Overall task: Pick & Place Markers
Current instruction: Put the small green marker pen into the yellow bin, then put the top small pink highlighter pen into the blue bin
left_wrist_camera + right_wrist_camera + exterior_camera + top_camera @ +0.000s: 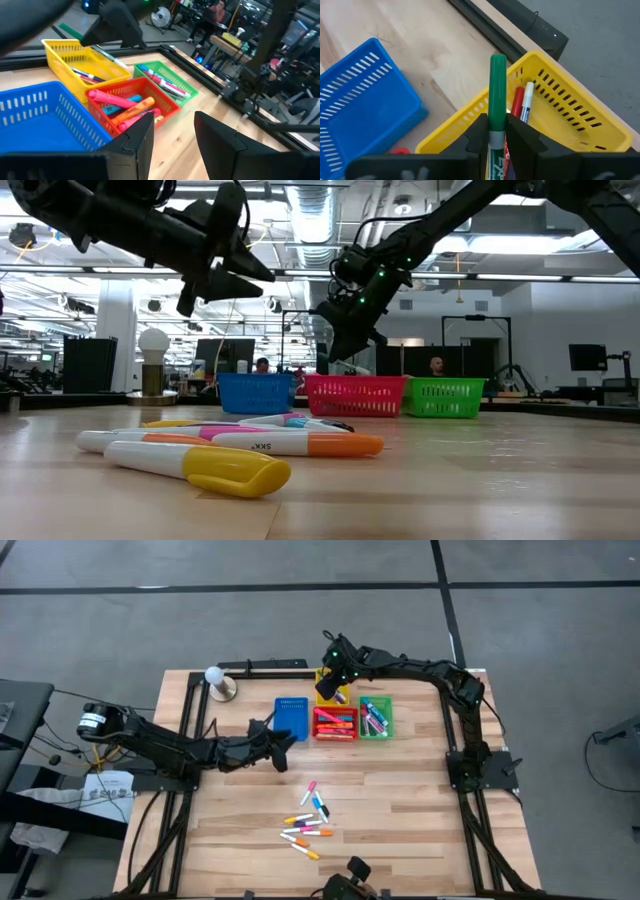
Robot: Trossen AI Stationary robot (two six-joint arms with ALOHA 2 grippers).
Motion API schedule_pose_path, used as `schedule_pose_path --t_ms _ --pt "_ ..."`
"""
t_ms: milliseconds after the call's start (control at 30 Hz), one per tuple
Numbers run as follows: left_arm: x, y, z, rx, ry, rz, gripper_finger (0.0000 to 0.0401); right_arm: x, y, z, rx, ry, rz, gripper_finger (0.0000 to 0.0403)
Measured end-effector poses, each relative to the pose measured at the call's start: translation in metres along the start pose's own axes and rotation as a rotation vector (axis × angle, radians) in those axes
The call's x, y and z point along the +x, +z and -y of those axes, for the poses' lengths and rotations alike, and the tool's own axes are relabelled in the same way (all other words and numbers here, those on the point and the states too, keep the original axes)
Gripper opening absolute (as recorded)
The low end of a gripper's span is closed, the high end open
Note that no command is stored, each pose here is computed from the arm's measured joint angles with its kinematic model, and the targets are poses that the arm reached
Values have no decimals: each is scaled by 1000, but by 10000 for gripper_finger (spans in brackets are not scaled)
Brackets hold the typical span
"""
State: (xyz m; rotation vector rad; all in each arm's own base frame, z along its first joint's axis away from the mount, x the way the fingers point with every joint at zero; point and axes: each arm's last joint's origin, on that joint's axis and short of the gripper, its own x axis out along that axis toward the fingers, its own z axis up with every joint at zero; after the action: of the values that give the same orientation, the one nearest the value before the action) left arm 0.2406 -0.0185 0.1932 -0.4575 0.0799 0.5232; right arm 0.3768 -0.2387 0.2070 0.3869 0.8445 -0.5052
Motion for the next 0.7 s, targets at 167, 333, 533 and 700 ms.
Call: schedule_pose_path --t_ms 167,333,533,700 --pt "-2 -2 3 4 -18 -8 140 0 -2 0 1 -1 -17 78" --pt "-6 -5 7 9 -39 -18 140 0 -2 1 7 -24 -16 120" --pt "-10 -13 8 5 -89 -69 140 -16 0 -1 2 -19 -32 155" --pt "-14 -19 7 -23 -131 -110 140 -57 8 -18 18 -7 23 164"
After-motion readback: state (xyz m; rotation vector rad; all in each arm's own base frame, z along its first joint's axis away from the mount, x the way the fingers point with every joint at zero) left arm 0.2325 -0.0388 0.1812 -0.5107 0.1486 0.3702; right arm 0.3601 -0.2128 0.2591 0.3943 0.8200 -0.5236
